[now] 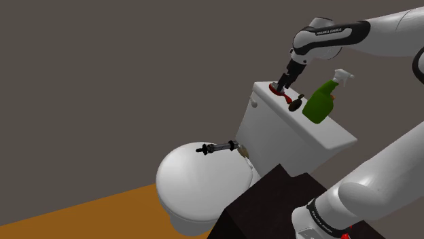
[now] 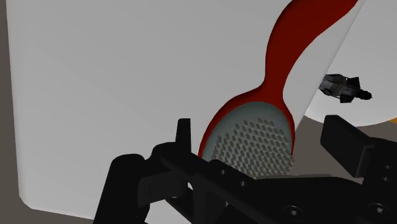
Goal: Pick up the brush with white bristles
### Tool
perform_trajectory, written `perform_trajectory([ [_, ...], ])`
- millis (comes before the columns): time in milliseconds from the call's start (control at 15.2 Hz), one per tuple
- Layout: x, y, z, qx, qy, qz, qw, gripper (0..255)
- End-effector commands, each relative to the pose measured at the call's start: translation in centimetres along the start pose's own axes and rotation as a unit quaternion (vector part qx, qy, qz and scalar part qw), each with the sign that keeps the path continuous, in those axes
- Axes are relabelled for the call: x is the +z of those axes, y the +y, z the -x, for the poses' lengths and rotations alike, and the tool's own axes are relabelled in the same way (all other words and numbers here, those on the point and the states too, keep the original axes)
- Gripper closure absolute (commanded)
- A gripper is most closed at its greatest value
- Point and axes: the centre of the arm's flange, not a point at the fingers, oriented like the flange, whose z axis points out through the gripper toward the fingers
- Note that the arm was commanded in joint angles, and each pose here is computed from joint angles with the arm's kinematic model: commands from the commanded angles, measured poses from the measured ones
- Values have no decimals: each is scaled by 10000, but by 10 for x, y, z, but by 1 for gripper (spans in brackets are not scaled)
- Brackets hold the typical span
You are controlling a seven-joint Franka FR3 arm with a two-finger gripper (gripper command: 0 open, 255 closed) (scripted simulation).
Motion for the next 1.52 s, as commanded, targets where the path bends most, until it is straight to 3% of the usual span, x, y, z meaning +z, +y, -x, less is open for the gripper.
perform_trajectory([
  [0,10,1,2,0,2,1,10000,0],
  [66,10,1,2,0,2,1,10000,0],
  [132,11,1,2,1,2,1,10000,255],
  [726,10,1,2,0,2,1,10000,255],
  [1452,-48,1,-1,0,2,1,10000,255],
])
